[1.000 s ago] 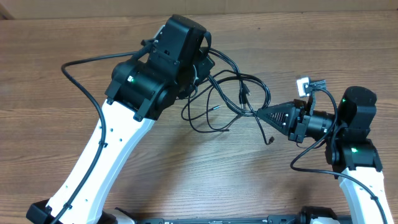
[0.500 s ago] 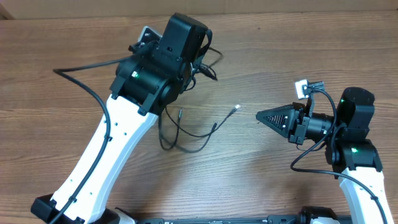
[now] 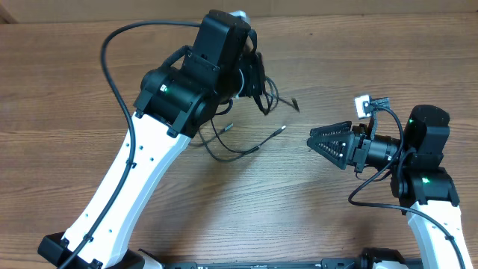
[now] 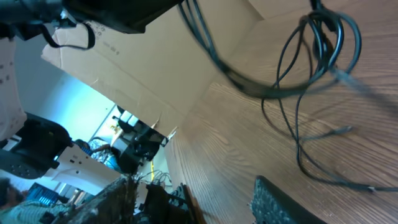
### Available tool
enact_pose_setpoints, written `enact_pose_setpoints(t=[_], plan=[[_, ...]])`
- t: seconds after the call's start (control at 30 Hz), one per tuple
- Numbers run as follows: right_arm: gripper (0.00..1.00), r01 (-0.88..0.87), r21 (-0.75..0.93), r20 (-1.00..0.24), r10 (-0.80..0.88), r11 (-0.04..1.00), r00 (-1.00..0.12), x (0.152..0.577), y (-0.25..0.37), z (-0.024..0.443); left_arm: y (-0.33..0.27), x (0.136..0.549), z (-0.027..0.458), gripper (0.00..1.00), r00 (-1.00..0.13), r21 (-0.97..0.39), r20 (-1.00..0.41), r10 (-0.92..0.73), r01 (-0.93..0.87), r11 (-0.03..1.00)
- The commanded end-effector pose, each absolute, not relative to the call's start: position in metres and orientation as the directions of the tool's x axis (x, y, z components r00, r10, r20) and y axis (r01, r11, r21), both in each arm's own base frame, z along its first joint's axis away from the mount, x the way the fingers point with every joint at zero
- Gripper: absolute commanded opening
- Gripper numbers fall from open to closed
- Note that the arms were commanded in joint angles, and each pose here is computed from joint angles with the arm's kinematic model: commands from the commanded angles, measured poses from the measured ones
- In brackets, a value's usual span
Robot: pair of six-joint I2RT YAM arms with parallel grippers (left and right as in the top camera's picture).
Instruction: Untangle cables
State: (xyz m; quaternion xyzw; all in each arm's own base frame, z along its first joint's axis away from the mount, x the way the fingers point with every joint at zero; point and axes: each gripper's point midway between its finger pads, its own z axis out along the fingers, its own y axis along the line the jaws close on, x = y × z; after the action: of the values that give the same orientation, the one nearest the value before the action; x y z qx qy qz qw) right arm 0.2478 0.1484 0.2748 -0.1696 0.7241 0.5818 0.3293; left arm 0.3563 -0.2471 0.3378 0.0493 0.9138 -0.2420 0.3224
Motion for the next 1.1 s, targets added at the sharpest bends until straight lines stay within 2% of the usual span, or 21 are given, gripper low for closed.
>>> enact_pose_setpoints(t=[0.0, 0.1, 0.27, 0.43, 0.7, 0.8, 1.07], plan=[[0.61, -0.636, 0.713, -0.691, 0.145, 0.295, -0.708, 0.253, 0.147, 0.276, -0.276, 0.331, 0.34, 0.04, -0.681, -0.333, -0.685, 0.259, 0.608, 0.72], [0.66, -0.625, 0.711, -0.691, 0.156, 0.323, -0.705, 0.258, 0.145, 0.274, -0.295, 0.307, 0.349, 0.04, -0.61, -0.369, -0.713, 0.345, 0.745, 0.555], [0.73, -0.606, 0.706, -0.692, 0.173, 0.367, -0.701, 0.265, 0.141, 0.27, -0.32, 0.271, 0.362, 0.04, -0.474, -0.365, -0.773, 0.423, 0.876, 0.315], [0.77, -0.562, 0.701, -0.686, 0.201, 0.439, -0.699, 0.276, 0.135, 0.262, -0.336, 0.249, 0.364, 0.04, -0.426, -0.357, -0.784, 0.452, 0.904, 0.234], [0.85, -0.272, 0.671, -0.609, 0.304, 0.69, -0.733, 0.301, 0.098, 0.213, -0.347, 0.224, 0.373, 0.04, -0.398, -0.385, -0.796, 0.457, 0.914, 0.125], [0.9, -0.211, 0.654, -0.594, 0.319, 0.727, -0.739, 0.302, 0.089, 0.203, -0.349, 0.211, 0.381, 0.04, -0.381, -0.408, -0.81, 0.446, 0.912, 0.039], [0.92, -0.15, 0.627, -0.583, 0.332, 0.765, -0.741, 0.308, 0.079, 0.19, -0.348, 0.173, 0.409, 0.04, -0.326, -0.435, -0.863, 0.387, 0.868, -0.24]])
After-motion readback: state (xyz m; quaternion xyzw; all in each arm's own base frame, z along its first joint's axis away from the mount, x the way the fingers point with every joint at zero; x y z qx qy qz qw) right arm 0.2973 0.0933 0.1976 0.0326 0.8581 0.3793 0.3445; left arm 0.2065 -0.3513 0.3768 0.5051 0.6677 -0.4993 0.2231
